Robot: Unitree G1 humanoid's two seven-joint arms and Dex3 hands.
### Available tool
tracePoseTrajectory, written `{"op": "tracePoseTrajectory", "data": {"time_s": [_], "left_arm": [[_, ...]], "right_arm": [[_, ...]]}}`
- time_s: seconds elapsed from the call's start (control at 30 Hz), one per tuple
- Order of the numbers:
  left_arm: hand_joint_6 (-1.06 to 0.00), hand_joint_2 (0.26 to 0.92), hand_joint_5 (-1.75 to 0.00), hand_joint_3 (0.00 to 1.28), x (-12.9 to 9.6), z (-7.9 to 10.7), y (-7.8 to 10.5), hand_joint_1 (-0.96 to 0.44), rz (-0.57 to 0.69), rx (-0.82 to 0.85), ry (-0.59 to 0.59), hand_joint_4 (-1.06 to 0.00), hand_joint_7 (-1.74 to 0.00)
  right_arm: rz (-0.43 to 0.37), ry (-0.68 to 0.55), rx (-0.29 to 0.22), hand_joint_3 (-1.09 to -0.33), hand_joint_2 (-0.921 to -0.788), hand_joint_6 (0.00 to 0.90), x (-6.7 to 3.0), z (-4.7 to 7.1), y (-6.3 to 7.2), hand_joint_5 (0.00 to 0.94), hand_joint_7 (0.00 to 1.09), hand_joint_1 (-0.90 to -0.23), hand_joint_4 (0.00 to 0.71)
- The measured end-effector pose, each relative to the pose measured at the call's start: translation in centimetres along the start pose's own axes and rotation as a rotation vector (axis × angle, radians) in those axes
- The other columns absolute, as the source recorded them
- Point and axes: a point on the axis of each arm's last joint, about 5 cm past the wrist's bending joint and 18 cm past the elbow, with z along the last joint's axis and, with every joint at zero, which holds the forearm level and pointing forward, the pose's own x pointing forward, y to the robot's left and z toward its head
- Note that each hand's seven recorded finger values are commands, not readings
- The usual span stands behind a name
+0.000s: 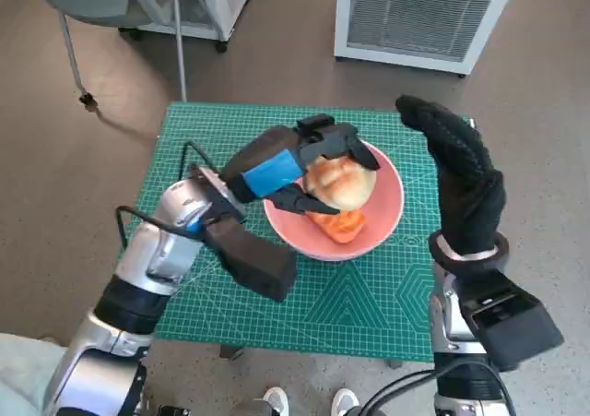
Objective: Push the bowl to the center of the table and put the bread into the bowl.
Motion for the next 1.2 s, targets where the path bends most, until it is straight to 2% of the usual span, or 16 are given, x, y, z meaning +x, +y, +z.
{"op": "tracePoseTrajectory", "data": {"time_s": [0.17, 0.3, 0.67, 0.93, 1.2], "left_arm": [[-0.42, 0.892, -0.01, 0.02, -0.3, 0.4, 0.3, -0.27, -0.068, -0.008, 0.040, -0.28, -0.13], [-0.42, 0.894, 0.00, 0.01, -0.4, 0.5, 0.5, -0.30, -0.089, -0.047, 0.042, -0.25, -0.12], [-0.40, 0.901, 0.00, 0.01, -1.4, -0.1, 1.4, -0.30, -0.006, -0.298, 0.016, -0.23, -0.08], [-0.33, 0.914, 0.00, 0.01, -2.5, -0.8, 2.3, -0.29, 0.121, -0.524, -0.033, -0.19, -0.04], [-0.31, 0.921, -0.01, 0.10, -4.0, -2.1, 2.4, -0.39, 0.321, -0.740, -0.129, -0.21, -0.03]], "right_arm": [[-0.001, -0.002, -0.001, -0.798, -0.921, -0.001, -0.03, 0.0, 0.0, 0.042, 0.71, -0.490, 0.278], [-0.001, -0.002, -0.001, -0.798, -0.921, -0.001, -0.02, 0.0, 0.0, 0.043, 0.71, -0.491, 0.278], [-0.006, 0.000, 0.004, -0.796, -0.921, -0.001, -0.01, 0.0, 0.2, 0.044, 0.71, -0.490, 0.278], [-0.007, 0.006, 0.007, -0.795, -0.921, -0.001, 0.04, 0.0, 0.2, 0.044, 0.70, -0.494, 0.277], [-0.007, 0.006, 0.012, -0.796, -0.921, -0.001, 0.41, 0.2, 0.2, 0.044, 0.70, -0.507, 0.274]]}}
